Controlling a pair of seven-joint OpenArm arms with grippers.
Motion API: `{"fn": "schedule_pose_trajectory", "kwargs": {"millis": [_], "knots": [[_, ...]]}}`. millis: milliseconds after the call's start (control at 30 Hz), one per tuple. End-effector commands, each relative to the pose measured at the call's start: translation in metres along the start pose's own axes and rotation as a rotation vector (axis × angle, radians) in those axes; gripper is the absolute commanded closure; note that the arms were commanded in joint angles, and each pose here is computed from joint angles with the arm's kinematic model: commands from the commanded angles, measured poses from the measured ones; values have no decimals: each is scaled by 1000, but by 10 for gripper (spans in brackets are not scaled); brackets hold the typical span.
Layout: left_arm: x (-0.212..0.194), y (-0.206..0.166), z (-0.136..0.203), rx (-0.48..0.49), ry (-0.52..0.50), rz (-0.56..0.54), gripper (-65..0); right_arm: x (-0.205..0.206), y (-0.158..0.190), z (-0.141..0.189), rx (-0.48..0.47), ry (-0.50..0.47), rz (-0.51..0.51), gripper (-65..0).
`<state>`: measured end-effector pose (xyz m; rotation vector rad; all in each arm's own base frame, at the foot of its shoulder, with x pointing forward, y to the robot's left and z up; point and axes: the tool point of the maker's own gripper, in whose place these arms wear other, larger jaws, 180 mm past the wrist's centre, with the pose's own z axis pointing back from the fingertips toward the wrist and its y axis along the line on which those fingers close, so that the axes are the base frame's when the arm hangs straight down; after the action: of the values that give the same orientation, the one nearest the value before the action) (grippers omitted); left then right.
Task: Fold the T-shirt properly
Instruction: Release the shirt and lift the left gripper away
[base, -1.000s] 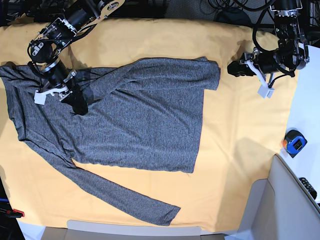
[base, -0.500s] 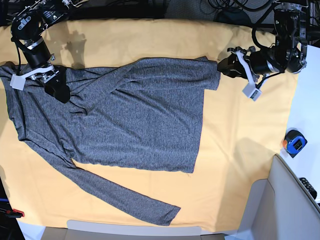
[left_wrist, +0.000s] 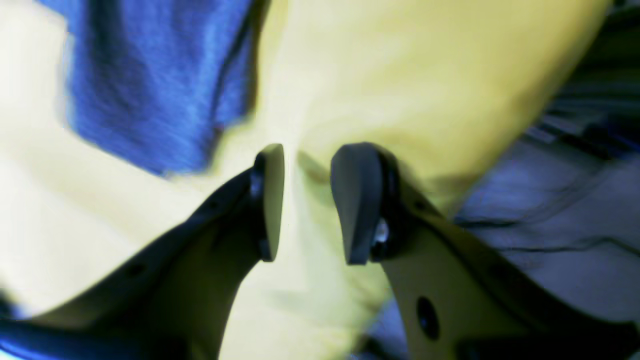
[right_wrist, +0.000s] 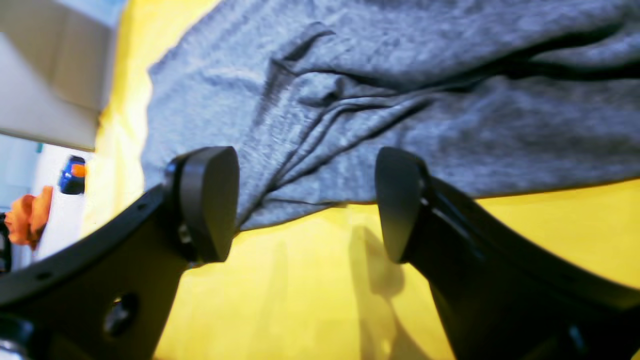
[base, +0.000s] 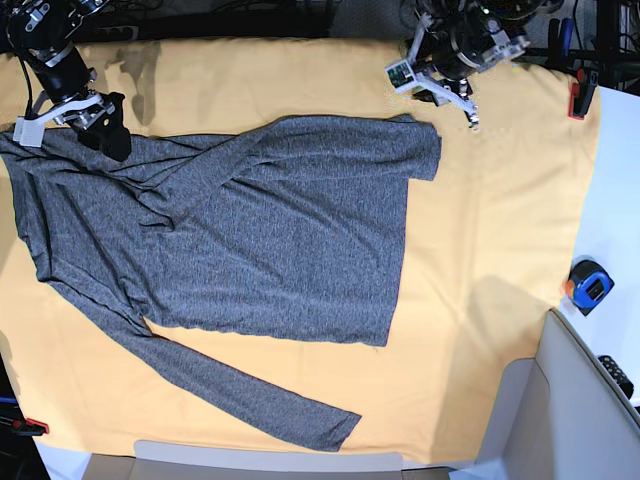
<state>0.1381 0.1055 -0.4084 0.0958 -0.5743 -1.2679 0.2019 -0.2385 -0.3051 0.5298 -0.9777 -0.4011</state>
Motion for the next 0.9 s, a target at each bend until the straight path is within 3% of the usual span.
{"fn": "schedule_pose_trajectory", "kwargs": {"millis": [0,133,233,567,867], "knots": [[3,-1,2,29,1,-63,-195,8,6,2,20,-30,17,-423],[2,-2,0,137,32,-225,-195,7,6,2,18,-27,16,-423],[-4,1,-2,170,59,-286,-195,7,6,2,18,-27,16,-423],[-17,36,3,241,95,-356,-195,0,2,6,5,-8,10,-423],[-18,37,4,241,97,-360,-195,-1,2,7,3,-5,9,-423]]}}
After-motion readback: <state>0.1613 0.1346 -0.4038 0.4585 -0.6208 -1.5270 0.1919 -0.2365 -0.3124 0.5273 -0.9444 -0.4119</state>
